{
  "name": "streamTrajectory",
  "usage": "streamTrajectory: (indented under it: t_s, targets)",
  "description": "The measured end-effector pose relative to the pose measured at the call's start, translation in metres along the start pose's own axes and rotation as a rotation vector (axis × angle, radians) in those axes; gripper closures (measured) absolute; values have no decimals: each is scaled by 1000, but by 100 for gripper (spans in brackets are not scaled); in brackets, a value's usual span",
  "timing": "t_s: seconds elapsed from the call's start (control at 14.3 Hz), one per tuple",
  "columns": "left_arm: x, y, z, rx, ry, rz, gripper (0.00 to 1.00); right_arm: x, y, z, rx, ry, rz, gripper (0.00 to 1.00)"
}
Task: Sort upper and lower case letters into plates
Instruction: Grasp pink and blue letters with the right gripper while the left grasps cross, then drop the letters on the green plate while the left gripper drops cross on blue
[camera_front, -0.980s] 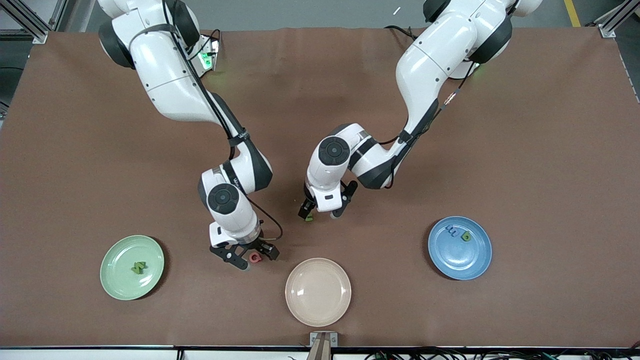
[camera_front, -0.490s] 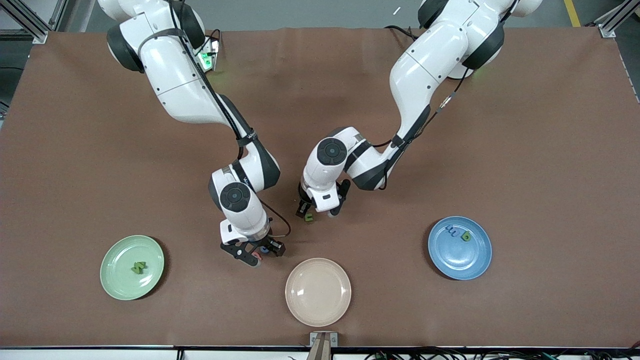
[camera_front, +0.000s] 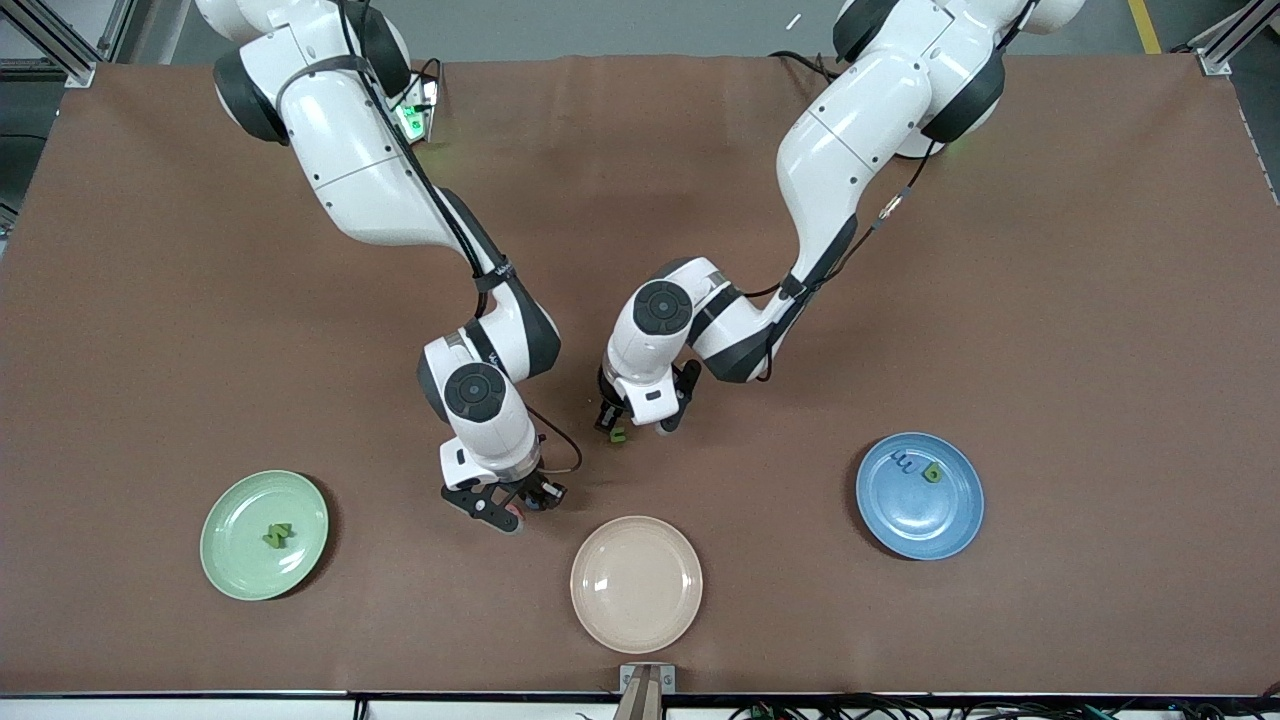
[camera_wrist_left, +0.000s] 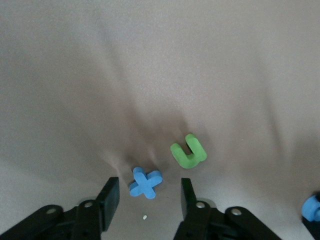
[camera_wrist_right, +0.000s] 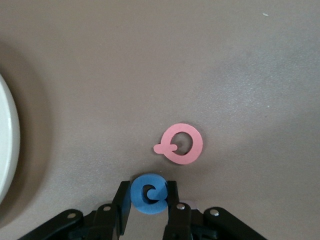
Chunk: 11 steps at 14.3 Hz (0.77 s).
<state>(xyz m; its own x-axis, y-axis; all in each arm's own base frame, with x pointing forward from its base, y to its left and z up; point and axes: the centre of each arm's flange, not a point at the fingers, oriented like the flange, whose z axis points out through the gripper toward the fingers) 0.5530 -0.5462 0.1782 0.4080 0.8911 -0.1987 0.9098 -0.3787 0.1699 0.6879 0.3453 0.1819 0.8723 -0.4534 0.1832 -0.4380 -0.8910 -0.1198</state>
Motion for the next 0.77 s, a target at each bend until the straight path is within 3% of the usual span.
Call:
streamTrajectory:
  t_s: [0.21,0.49,0.77]
  targets:
    - [-1,-3,6,8,1,22,43,0,0,0,0,0,0,67]
    - [-8,-7,8,15,1,47,57,6,-2,-9,5,8,7,67]
    - [-9,-8,10,17,2,79,69,48,21,-42,-71,-14,-13,67]
